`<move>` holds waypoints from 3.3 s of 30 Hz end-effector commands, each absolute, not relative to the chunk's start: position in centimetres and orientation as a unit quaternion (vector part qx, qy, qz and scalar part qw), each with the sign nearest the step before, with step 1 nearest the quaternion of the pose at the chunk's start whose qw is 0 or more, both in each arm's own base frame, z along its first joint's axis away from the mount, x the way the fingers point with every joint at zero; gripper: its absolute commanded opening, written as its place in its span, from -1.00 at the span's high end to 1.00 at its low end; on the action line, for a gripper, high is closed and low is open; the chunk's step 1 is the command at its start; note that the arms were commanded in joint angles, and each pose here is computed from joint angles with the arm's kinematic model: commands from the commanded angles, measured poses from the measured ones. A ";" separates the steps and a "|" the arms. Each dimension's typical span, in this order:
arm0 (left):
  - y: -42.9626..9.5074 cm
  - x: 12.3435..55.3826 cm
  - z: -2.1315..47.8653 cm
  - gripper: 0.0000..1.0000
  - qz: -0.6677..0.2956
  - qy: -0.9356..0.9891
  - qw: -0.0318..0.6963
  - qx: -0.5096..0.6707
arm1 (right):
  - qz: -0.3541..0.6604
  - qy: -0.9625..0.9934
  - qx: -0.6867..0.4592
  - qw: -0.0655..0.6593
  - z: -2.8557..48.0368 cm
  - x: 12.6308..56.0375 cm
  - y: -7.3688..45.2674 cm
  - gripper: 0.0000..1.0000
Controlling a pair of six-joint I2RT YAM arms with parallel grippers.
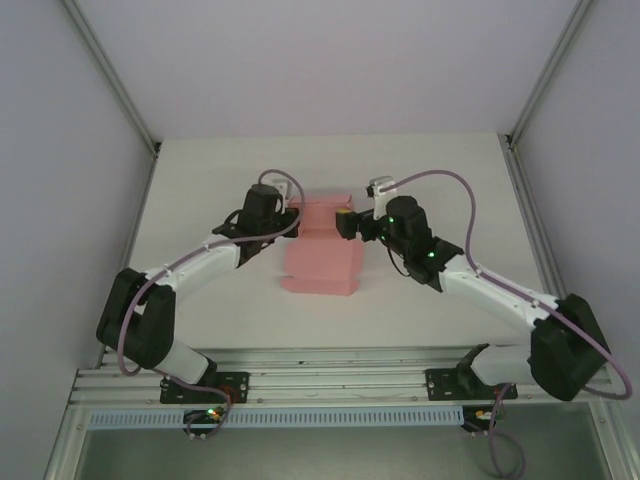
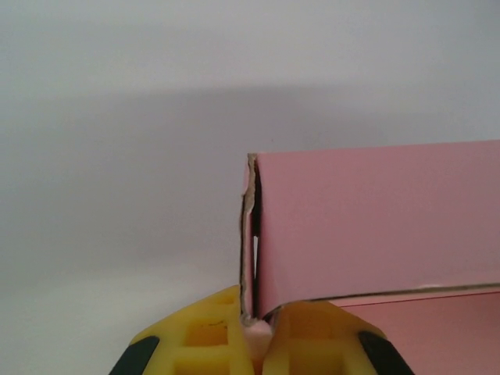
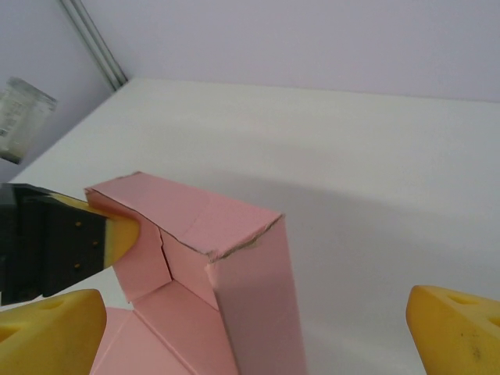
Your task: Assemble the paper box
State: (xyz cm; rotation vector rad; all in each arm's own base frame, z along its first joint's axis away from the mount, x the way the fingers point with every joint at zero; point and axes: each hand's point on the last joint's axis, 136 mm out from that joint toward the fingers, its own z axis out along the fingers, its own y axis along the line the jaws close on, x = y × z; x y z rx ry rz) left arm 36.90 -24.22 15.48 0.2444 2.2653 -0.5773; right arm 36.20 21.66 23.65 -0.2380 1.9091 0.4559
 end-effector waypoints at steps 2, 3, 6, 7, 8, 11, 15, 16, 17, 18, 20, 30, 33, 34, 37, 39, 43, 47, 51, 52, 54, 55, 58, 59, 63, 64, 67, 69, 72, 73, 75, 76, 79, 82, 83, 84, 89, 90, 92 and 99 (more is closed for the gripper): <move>-26.0 35.1 17.0 1.00 -0.230 0.877 0.348 0.237 | 0.183 0.810 -0.049 0.555 24.5 35.0 18.7 -0.99; -25.9 34.9 16.9 1.00 -0.222 0.877 0.340 0.257 | 0.172 0.814 -0.033 0.553 24.4 34.7 17.7 -0.99; -25.9 33.8 16.6 1.00 -0.210 0.870 0.305 0.325 | 0.141 0.832 0.018 0.535 23.1 34.1 14.3 -0.99; -26.0 33.3 16.4 1.00 -0.210 0.865 0.290 0.351 | 0.133 0.839 0.030 0.526 22.3 33.8 13.4 -0.99; -26.2 32.7 16.3 1.00 -0.208 0.857 0.276 0.381 | 0.125 0.847 0.046 0.514 21.5 33.5 12.3 -0.99; -25.8 32.4 15.4 1.00 -0.165 0.848 0.248 0.438 | 0.109 0.863 0.093 0.484 19.3 32.5 9.5 -0.99; -25.7 32.4 14.1 1.00 -0.091 0.835 0.199 0.504 | 0.099 0.871 0.120 0.467 17.7 31.4 7.5 -0.99; -25.9 32.3 13.8 1.00 -0.077 0.828 0.189 0.522 | 0.098 0.871 0.122 0.465 17.5 31.1 7.2 -0.99; -26.2 32.2 13.2 1.00 -0.062 0.820 0.178 0.540 | 0.097 0.873 0.123 0.463 17.3 30.9 6.9 -0.99; -26.5 32.2 12.7 1.00 -0.048 0.813 0.170 0.554 | 0.095 0.872 0.125 0.463 17.2 30.7 6.7 -0.99; -26.9 32.5 11.3 1.00 -0.012 0.804 0.148 0.576 | 0.094 0.872 0.126 0.464 17.2 30.4 6.4 -0.99; -29.4 34.2 6.5 1.00 0.076 0.780 0.081 0.616 | 0.088 0.877 0.129 0.455 16.5 29.9 5.6 -0.99; -29.8 34.2 5.8 0.80 0.091 0.773 0.069 0.624 | 0.088 0.880 0.131 0.449 16.0 29.7 5.5 -0.99; -30.1 34.3 5.8 0.72 0.089 0.773 0.072 0.624 | 0.089 0.879 0.133 0.448 15.8 29.6 5.5 -0.99; -30.8 34.4 6.5 0.42 0.080 0.774 0.088 0.622 | 0.091 0.881 0.135 0.444 15.4 29.5 5.4 -0.99; -31.1 34.5 7.1 0.29 0.077 0.773 0.098 0.622 | 0.094 0.881 0.134 0.443 15.4 29.4 5.5 -0.99; -31.5 34.4 8.0 0.06 0.071 0.771 0.111 0.623 | 0.100 0.882 0.133 0.442 15.3 29.4 5.6 -0.99; -31.8 34.2 8.8 -0.37 0.064 0.770 0.121 0.623 | 0.105 0.882 0.130 0.441 15.2 29.5 5.8 -0.99; -32.7 34.1 10.3 -1.00 0.042 0.769 0.149 0.620 | 0.107 0.885 0.116 0.438 15.0 29.6 6.0 -0.99; -32.9 34.1 10.8 -1.00 0.036 0.769 0.159 0.618 | 0.109 0.886 0.108 0.438 15.0 29.6 6.2 -0.99; -33.4 34.3 12.1 -1.00 0.023 0.770 0.185 0.611 | 0.115 0.885 0.081 0.443 15.3 30.1 6.9 -0.99; -33.7 34.6 13.1 -1.00 0.017 0.774 0.201 0.601 | 0.122 0.884 0.060 0.447 15.6 30.5 7.5 -1.00; -34.2 36.1 16.7 -1.00 0.017 0.792 0.259 0.553 | 0.153 0.879 -0.003 0.451 17.0 31.6 9.8 -0.99; -34.0 36.8 18.1 -1.00 0.017 0.802 0.280 0.527 | 0.161 0.878 -0.023 0.451 17.3 32.1 10.5 -0.99; -31.8 39.0 22.6 -1.00 -0.029 0.845 0.336 0.415 | 0.172 0.885 -0.098 0.420 17.8 34.3 13.2 -0.99; -30.7 39.6 23.1 -1.00 -0.035 0.855 0.344 0.387 | 0.176 0.885 -0.126 0.412 17.8 34.7 14.1 -0.99; -26.2 41.1 23.3 -1.00 -0.031 0.890 0.349 0.290 | 0.202 0.868 -0.243 0.384 17.4 35.5 18.0 -0.99; -22.7 41.5 22.7 -1.00 -0.033 0.912 0.344 0.222 | 0.208 0.844 -0.337 0.362 16.7 35.3 21.0 -0.99; -17.5 40.9 21.8 -1.00 -0.033 0.931 0.339 0.129 | 0.171 0.806 -0.481 0.301 14.3 33.9 24.8 -0.99; -16.1 40.5 21.4 -1.00 -0.034 0.934 0.339 0.108 | 0.153 0.789 -0.522 0.285 13.7 33.6 25.8 -0.96; -13.4 39.6 20.8 -1.00 -0.030 0.937 0.340 0.067 | 0.116 0.765 -0.572 0.273 12.5 34.1 27.6 -0.97; -12.5 39.1 20.5 -1.00 -0.028 0.938 0.341 0.055 | 0.109 0.756 -0.585 0.271 12.2 34.6 28.4 -0.97; -10.4 37.2 19.8 -1.00 -0.016 0.940 0.338 0.031 | 0.102 0.751 -0.598 0.260 11.5 36.2 29.9 -0.95; -9.5 35.3 19.1 -1.00 -0.010 0.943 0.333 0.023 | 0.090 0.747 -0.615 0.236 9.9 37.6 30.4 -0.89; -9.1 34.7 18.9 -1.00 -0.006 0.943 0.332 0.021 | 0.093 0.744 -0.625 0.218 9.3 37.5 30.5 -0.85; -8.7 34.3 18.9 -1.00 -0.002 0.943 0.332 0.017 | 0.098 0.743 -0.632 0.199 8.6 37.3 30.6 -0.83; -8.0 32.6 18.6 -1.00 0.002 0.944 0.329 0.017 | 0.097 0.748 -0.643 0.133 6.2 37.2 30.7 -0.71; -8.0 32.4 18.7 -1.00 -0.002 0.943 0.332 0.018 | 0.093 0.749 -0.642 0.133 5.9 37.6 30.7 -0.71; -8.0 32.1 18.7 -1.00 -0.005 0.942 0.335 0.018 | 0.081 0.756 -0.634 0.141 5.4 38.6 30.9 -0.65; -8.4 31.6 18.8 -1.00 -0.020 0.942 0.333 0.024 | 0.072 0.770 -0.614 0.160 3.9 40.6 32.2 -0.20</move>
